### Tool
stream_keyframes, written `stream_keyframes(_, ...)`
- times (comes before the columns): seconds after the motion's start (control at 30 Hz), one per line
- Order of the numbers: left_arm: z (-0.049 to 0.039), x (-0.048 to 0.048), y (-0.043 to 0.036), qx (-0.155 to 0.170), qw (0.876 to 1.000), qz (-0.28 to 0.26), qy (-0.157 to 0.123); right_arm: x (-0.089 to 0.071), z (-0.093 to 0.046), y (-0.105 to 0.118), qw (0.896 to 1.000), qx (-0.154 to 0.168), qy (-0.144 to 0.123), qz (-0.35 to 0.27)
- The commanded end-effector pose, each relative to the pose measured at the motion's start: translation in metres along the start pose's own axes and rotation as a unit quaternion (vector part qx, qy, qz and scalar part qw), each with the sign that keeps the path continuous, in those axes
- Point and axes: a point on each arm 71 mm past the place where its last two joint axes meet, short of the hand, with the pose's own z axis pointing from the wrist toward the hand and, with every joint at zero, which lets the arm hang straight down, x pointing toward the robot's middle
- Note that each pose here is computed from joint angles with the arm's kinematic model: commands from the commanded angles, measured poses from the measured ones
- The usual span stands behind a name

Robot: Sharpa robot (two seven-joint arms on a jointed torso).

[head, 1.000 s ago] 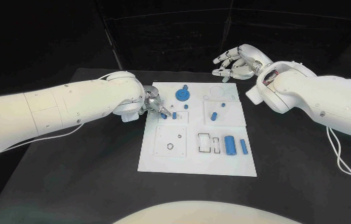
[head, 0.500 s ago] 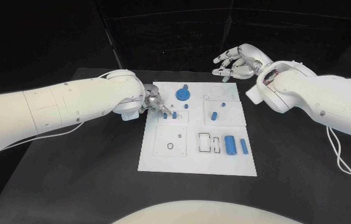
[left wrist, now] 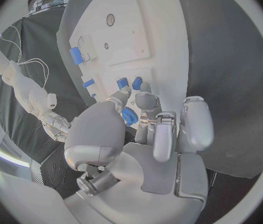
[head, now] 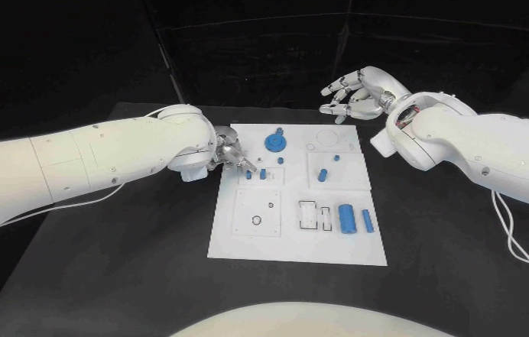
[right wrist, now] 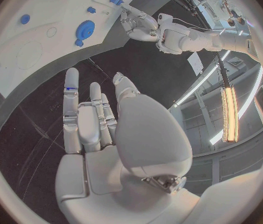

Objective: Assemble the parts on the task board

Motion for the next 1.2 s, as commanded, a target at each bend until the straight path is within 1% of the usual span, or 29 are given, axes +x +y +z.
stream_keyframes(0.03,-0.0054,-0.0105,-0.0030,0.032,0.998,-0.029,-0.039,0.000,0.001,0.002,1.000,-0.005,0.000,0.001)
stream_keyframes(0.13,-0.0107,-0.0211,-0.0059,0.079,0.991,-0.080,-0.071,-0.001,0.001,0.001,1.000,-0.005,-0.001,0.001)
stream_keyframes(0.17,-0.0117,-0.0232,-0.0066,0.089,0.989,-0.090,-0.078,-0.001,0.001,0.001,1.000,-0.004,-0.001,0.001)
stream_keyframes(0.27,-0.0160,-0.0323,-0.0116,0.147,0.974,-0.130,-0.113,-0.001,0.001,0.001,1.000,-0.004,-0.001,0.000)
stream_keyframes(0.37,-0.0185,-0.0379,-0.0197,0.201,0.959,-0.145,-0.138,-0.001,0.001,0.001,1.000,-0.004,-0.001,0.000)
stream_keyframes(0.4,-0.0189,-0.0390,-0.0235,0.221,0.953,-0.146,-0.146,-0.001,0.002,0.001,1.000,-0.004,-0.001,0.000)
stream_keyframes(0.43,-0.0189,-0.0393,-0.0251,0.228,0.951,-0.145,-0.149,-0.001,0.002,0.001,1.000,-0.004,-0.001,0.000)
stream_keyframes(0.47,-0.0188,-0.0394,-0.0292,0.247,0.946,-0.138,-0.157,-0.001,0.002,0.001,1.000,-0.005,-0.001,0.000)
stream_keyframes(0.53,-0.0175,-0.0374,-0.0363,0.275,0.939,-0.115,-0.169,-0.001,0.002,0.001,1.000,-0.005,-0.001,0.000)
stream_keyframes(0.6,-0.0142,-0.0319,-0.0442,0.303,0.934,-0.075,-0.176,0.000,0.002,0.001,1.000,-0.007,-0.001,0.000)
stream_keyframes(0.7,-0.0090,-0.0243,-0.0521,0.325,0.928,-0.018,-0.179,0.000,0.002,0.002,1.000,-0.008,0.000,0.001)
stream_keyframes(0.77,-0.0035,-0.0177,-0.0578,0.339,0.923,0.033,-0.181,0.000,0.003,0.002,1.000,-0.009,0.000,0.001)
stream_keyframes(0.87,0.0032,-0.0117,-0.0629,0.348,0.916,0.088,-0.182,0.001,0.003,0.003,1.000,-0.009,0.001,0.001)
stream_keyframes(0.97,0.0093,-0.0074,-0.0665,0.348,0.911,0.132,-0.179,0.001,0.003,0.003,1.000,-0.010,0.001,0.001)
stream_keyframes(1.2,0.0202,-0.0033,-0.0726,0.331,0.909,0.190,-0.167,0.002,0.003,0.003,1.000,-0.010,0.002,0.001)
